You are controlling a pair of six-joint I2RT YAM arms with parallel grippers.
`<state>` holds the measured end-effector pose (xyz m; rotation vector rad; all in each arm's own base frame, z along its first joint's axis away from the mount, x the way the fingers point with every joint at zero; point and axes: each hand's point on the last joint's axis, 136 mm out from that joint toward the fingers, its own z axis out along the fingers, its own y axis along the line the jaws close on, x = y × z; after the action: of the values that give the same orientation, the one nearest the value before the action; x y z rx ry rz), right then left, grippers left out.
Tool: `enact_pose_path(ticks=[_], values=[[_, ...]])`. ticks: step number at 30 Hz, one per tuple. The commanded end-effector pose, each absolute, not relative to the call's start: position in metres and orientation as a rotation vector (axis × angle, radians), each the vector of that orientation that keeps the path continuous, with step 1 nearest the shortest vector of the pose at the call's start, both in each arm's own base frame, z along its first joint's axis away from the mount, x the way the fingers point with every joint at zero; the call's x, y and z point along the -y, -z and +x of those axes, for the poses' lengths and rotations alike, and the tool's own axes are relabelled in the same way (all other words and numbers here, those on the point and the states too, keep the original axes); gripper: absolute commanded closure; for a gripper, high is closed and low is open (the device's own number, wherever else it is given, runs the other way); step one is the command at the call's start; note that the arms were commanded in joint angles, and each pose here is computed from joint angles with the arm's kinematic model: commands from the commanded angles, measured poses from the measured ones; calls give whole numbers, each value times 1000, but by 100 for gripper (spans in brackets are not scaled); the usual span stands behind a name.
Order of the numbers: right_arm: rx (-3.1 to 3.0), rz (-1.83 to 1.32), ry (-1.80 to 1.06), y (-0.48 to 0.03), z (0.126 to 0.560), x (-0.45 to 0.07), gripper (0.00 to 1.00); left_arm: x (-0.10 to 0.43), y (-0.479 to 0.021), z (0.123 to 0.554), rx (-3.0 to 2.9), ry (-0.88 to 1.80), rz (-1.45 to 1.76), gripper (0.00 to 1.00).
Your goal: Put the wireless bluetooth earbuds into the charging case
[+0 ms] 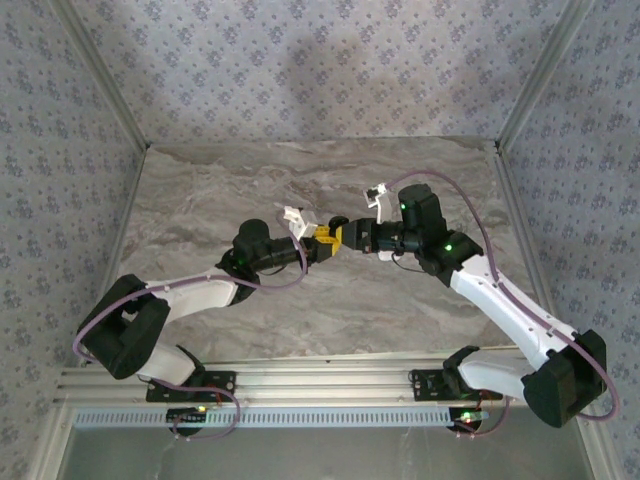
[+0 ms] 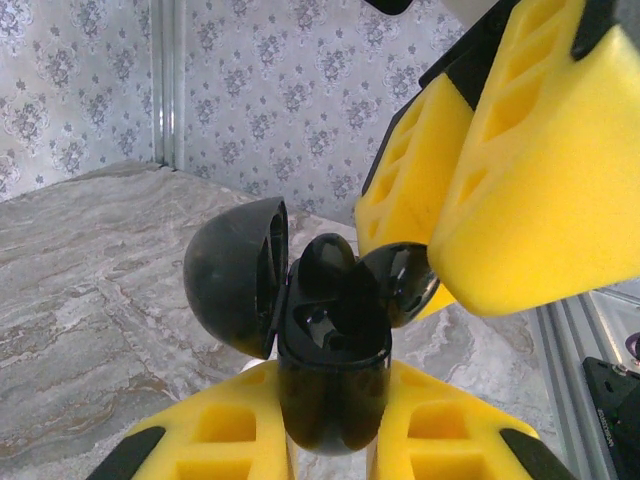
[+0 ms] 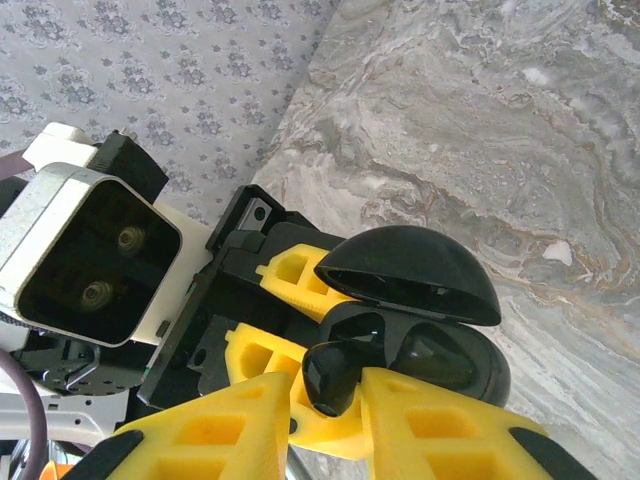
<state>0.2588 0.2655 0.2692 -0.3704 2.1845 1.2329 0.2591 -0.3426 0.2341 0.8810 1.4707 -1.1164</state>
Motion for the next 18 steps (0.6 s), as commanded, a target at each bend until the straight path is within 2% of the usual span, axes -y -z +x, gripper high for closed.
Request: enact_pose_path(ticks=[1, 18], values=[[-2122, -379, -1238, -291, 262, -269, 73, 344, -264, 253, -1366, 1114, 899, 86], [-2128, -381, -1235, -291, 265, -272, 72, 344, -264, 252, -1369, 1113, 901, 86]])
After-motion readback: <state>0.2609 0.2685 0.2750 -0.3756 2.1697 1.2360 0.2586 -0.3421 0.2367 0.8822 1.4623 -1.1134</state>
